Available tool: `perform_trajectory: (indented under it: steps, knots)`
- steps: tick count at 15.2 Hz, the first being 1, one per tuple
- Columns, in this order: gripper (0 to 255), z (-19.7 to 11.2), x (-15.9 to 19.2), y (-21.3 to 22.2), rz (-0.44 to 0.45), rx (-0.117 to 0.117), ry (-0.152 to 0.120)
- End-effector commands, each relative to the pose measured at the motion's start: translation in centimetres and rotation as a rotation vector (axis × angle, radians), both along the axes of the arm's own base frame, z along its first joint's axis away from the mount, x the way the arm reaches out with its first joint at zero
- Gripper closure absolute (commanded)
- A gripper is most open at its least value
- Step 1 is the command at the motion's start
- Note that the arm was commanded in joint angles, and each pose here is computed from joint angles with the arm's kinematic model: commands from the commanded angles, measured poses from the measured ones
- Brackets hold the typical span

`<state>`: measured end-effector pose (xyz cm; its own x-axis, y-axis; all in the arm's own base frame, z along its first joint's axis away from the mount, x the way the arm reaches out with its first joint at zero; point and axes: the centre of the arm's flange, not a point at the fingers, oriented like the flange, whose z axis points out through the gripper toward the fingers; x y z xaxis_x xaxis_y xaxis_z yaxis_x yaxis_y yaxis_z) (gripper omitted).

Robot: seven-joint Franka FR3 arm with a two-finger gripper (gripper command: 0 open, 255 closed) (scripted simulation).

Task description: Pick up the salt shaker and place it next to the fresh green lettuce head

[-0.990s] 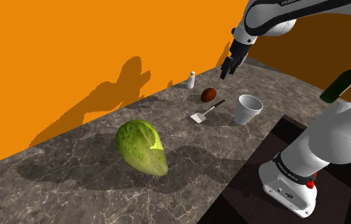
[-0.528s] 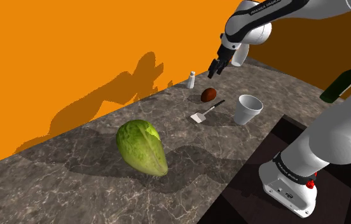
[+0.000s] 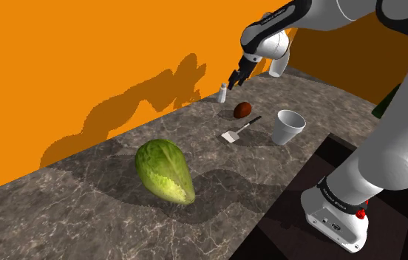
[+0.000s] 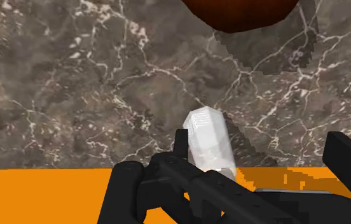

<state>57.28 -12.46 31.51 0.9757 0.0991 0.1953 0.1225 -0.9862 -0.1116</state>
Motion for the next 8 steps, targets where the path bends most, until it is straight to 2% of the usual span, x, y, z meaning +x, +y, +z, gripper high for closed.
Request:
perform_trajectory:
  steps: [1, 3, 8]
  knots:
    - [0, -1.0, 1.9, -0.6, -0.001, 0.008, -0.022]
    - [0, -2.2, 4.0, -1.2, -0.003, 0.015, -0.043]
    - [0, -4.4, 4.8, -0.9, -0.003, 0.016, -0.047]
